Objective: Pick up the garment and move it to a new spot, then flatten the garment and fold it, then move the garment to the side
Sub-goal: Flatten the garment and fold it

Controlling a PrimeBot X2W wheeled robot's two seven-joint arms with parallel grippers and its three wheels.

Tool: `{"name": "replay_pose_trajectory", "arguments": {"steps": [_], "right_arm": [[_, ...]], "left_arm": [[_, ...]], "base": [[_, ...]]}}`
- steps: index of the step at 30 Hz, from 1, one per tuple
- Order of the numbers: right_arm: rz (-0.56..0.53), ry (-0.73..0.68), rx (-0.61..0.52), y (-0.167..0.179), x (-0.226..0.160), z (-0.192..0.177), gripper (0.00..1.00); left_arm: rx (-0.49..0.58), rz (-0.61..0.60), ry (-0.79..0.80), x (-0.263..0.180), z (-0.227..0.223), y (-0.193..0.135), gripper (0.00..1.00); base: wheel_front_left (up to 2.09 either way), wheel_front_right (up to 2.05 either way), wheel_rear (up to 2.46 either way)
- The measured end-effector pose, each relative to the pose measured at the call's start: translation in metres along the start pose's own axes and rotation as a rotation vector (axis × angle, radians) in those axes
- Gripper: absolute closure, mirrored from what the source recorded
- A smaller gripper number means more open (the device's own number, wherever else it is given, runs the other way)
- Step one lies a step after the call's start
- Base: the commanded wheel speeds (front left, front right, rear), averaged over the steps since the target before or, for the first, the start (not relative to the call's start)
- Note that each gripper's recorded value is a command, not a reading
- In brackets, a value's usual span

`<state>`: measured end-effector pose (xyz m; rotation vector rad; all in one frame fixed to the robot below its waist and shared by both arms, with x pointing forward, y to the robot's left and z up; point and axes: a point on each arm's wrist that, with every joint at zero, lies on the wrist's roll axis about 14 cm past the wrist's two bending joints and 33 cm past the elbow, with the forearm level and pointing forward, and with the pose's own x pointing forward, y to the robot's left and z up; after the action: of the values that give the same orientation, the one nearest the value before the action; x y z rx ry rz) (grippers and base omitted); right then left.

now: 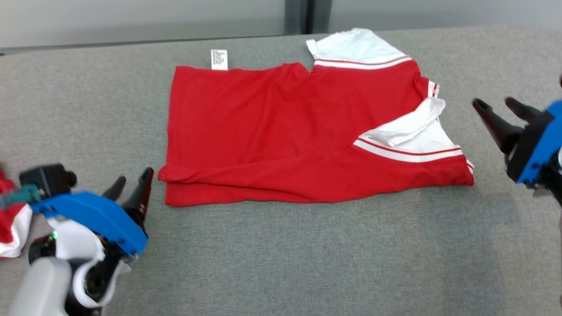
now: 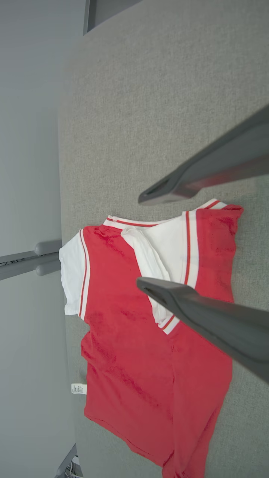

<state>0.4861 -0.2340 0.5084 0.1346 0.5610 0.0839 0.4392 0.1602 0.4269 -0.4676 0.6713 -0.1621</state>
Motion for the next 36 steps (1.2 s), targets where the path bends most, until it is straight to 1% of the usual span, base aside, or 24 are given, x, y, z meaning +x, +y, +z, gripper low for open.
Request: {"name": "replay_pose_trajectory", "arguments": {"steps": [3,6,8,10,12,14,16,22,27,30,36], "right_arm": [[-0.041,-0.044,0.022,-0.012,-0.014,-0.008,0.00],[-0.091,-0.089,0.070,-0.023,-0.024,-0.020,0.00],[-0.124,-0.107,0.095,-0.029,-0.028,-0.030,0.00],[-0.140,-0.126,0.128,-0.031,-0.030,-0.038,0.00],[-0.168,-0.139,0.136,-0.035,-0.031,-0.045,0.00],[-0.182,-0.151,0.145,-0.037,-0.031,-0.051,0.00],[-0.195,-0.153,0.150,-0.037,-0.029,-0.058,0.00],[-0.214,-0.107,0.166,-0.038,-0.016,-0.088,0.00],[-0.204,-0.096,0.176,-0.034,0.002,-0.095,0.00],[-0.199,-0.049,0.179,-0.031,0.013,-0.107,0.00],[-0.202,0.066,0.175,-0.029,0.031,-0.136,0.00]], "left_arm": [[0.053,0.009,-0.062,-0.010,-0.011,0.000,0.00],[0.116,0.027,-0.112,-0.016,-0.021,0.002,0.00],[0.232,0.051,-0.123,-0.017,-0.030,0.008,0.00],[0.252,0.071,-0.153,-0.017,-0.034,0.010,0.00],[0.285,0.079,-0.156,-0.015,-0.043,0.009,0.00],[0.279,0.078,-0.164,-0.010,-0.047,0.005,0.00],[0.295,0.083,-0.163,-0.005,-0.052,0.004,0.00],[0.294,0.089,-0.174,0.012,-0.057,0.000,0.00],[0.308,0.089,-0.139,0.028,-0.065,0.001,0.00],[0.309,0.105,-0.123,0.035,-0.069,0.007,0.00],[0.301,0.103,-0.104,0.048,-0.073,0.007,0.00]], "base": [[0.00,0.00,0.00],[0.00,0.00,0.00],[0.00,0.00,0.00],[0.00,0.00,0.00],[0.00,0.00,0.00],[0.00,0.00,0.00],[0.00,0.00,0.00],[0.00,0.00,0.00],[0.00,0.00,0.00],[0.00,0.00,0.00],[0.00,0.00,0.00]]}}
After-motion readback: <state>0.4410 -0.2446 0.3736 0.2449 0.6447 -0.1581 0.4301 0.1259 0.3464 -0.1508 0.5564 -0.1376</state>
